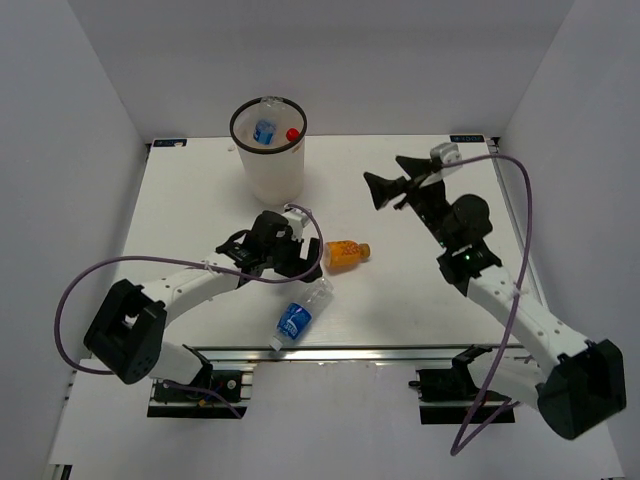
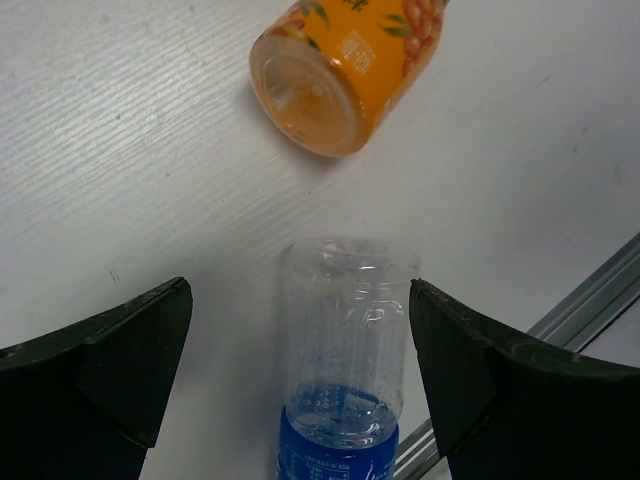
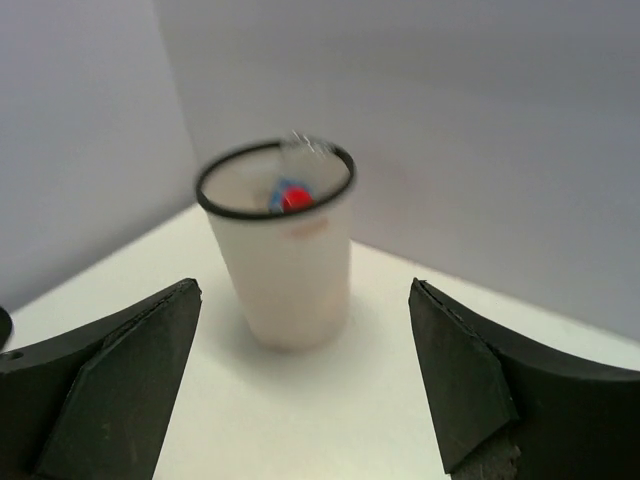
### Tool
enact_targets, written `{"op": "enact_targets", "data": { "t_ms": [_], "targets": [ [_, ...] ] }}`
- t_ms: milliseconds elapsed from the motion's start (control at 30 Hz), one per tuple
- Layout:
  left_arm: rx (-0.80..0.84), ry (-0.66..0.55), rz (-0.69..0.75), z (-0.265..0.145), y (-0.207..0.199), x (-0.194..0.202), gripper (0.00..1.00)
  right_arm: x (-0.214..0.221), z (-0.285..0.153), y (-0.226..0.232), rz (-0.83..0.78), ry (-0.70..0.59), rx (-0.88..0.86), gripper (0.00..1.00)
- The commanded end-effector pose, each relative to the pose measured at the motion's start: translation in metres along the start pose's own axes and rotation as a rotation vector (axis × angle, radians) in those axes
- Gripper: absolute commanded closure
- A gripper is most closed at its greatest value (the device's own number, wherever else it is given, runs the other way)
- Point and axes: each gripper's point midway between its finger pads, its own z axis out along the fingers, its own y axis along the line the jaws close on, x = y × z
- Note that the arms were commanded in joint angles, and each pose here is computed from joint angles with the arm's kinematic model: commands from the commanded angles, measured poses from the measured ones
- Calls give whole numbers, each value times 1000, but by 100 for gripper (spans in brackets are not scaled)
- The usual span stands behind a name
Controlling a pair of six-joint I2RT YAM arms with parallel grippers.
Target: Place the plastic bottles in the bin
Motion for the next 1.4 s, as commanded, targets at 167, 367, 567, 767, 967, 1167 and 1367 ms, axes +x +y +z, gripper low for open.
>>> {"op": "enact_targets", "data": {
  "t_ms": [167,367,567,767,967,1167,1367],
  "targets": [
    [27,130,32,19,-27,33,2,13,-75,-43,4,-11,296,11],
    [-18,238,25,32,-26,68,2,36,-93,-49,22,46,345,11],
    [-53,212,24,31,-28,54,56,43,-96,-53,25,63,366,11],
    [-192,-101,63,4,-30,-59,85,47,-95,-52,22,70,356,11],
    [-389,-491,34,-70,0,-199,86,57,-97,-63,-4,102,401,11],
    [-517,-1033,-57,-185,66,-332,82,68,-94,-71,-9,133,417,11],
    [-525,-1214,-41,-226,99,-401,82,86,-82,-75,3,172,402,11]
  ]
}}
